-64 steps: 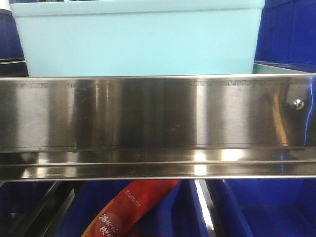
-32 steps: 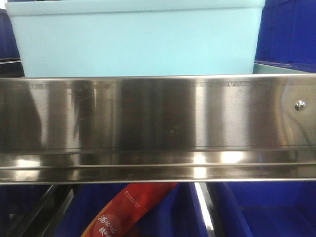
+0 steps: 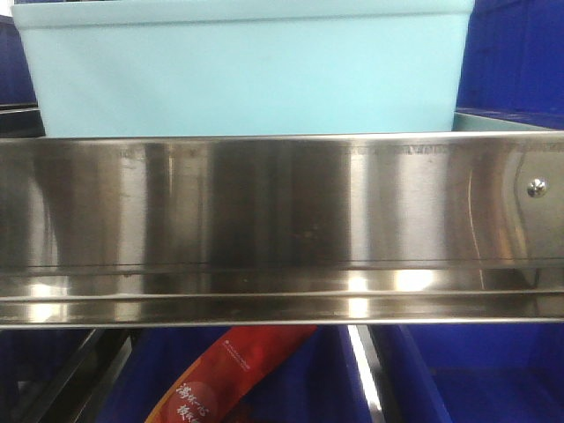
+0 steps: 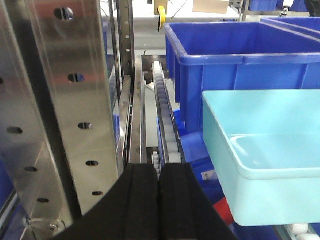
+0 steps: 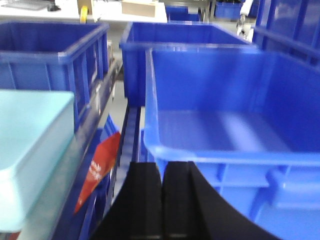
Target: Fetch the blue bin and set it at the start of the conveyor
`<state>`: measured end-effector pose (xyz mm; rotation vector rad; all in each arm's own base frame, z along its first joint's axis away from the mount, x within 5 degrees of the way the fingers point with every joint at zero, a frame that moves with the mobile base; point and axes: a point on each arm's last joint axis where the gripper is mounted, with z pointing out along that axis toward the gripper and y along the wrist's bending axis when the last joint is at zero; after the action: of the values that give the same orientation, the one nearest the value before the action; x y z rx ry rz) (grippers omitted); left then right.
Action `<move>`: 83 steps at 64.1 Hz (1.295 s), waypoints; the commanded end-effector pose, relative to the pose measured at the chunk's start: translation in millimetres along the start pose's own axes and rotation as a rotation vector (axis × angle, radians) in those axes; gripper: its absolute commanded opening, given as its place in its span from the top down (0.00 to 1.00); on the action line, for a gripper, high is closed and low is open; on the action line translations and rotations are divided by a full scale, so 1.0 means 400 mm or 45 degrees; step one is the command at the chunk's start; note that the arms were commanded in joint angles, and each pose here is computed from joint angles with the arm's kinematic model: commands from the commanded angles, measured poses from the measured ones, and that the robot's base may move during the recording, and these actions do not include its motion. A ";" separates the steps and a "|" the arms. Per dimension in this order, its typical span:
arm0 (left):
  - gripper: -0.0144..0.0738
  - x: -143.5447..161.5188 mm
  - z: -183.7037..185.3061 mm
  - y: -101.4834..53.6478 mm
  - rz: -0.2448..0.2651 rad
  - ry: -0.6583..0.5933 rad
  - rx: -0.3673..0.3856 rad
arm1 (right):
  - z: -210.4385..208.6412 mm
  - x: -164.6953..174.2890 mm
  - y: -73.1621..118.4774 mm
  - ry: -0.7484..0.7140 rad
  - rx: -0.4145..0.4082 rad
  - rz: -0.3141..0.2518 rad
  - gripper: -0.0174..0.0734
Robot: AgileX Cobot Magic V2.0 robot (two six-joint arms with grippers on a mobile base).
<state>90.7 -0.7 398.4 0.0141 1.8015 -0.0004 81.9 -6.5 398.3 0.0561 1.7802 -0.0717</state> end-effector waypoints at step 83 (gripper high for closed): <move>0.96 -0.153 0.611 -0.231 -0.151 0.685 -0.015 | 0.615 -0.146 0.344 0.788 -0.097 0.061 0.96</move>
<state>332.2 -90.5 404.4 -0.1008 2.3122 -0.0936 332.6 108.2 400.9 0.0598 2.3845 0.0918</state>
